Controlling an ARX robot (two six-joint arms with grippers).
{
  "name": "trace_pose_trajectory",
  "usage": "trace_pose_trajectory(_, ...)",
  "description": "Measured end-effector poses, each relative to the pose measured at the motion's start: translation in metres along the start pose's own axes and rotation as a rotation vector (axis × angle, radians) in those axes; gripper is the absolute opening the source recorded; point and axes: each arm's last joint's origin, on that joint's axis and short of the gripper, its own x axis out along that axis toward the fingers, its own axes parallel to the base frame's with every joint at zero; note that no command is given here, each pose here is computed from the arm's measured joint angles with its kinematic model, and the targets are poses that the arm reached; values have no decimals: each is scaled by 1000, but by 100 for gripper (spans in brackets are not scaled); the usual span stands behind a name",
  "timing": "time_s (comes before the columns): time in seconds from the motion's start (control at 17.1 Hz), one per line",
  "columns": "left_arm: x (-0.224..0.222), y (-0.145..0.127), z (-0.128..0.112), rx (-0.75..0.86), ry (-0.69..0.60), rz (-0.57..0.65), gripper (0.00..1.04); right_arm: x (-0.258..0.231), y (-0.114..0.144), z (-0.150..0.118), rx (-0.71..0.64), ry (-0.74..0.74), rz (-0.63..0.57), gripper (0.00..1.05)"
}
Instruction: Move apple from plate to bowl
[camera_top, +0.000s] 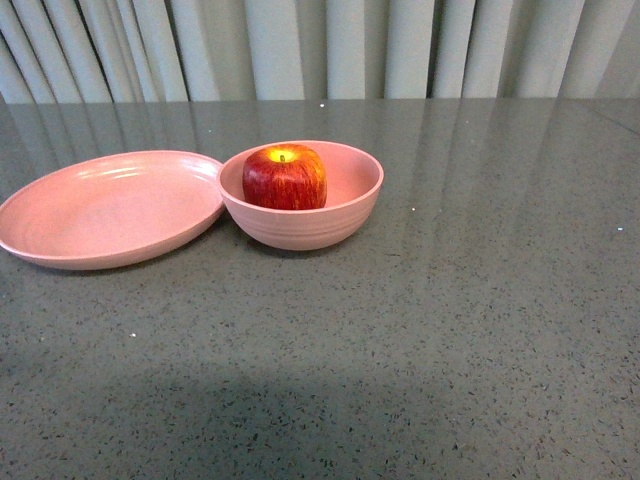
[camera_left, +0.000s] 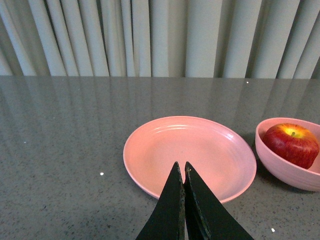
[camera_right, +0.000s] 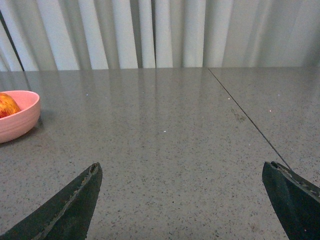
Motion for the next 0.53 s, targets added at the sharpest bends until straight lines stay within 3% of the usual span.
trace_pose_trajectory(0.18, -13, 13, -11, 0, -5, 19, 1, 0, 0, 0, 0, 0, 0, 98)
trace_pose_trajectory(0.53, -31, 12, -28, 1, 0, -3, 1, 0, 0, 0, 0, 0, 0, 98)
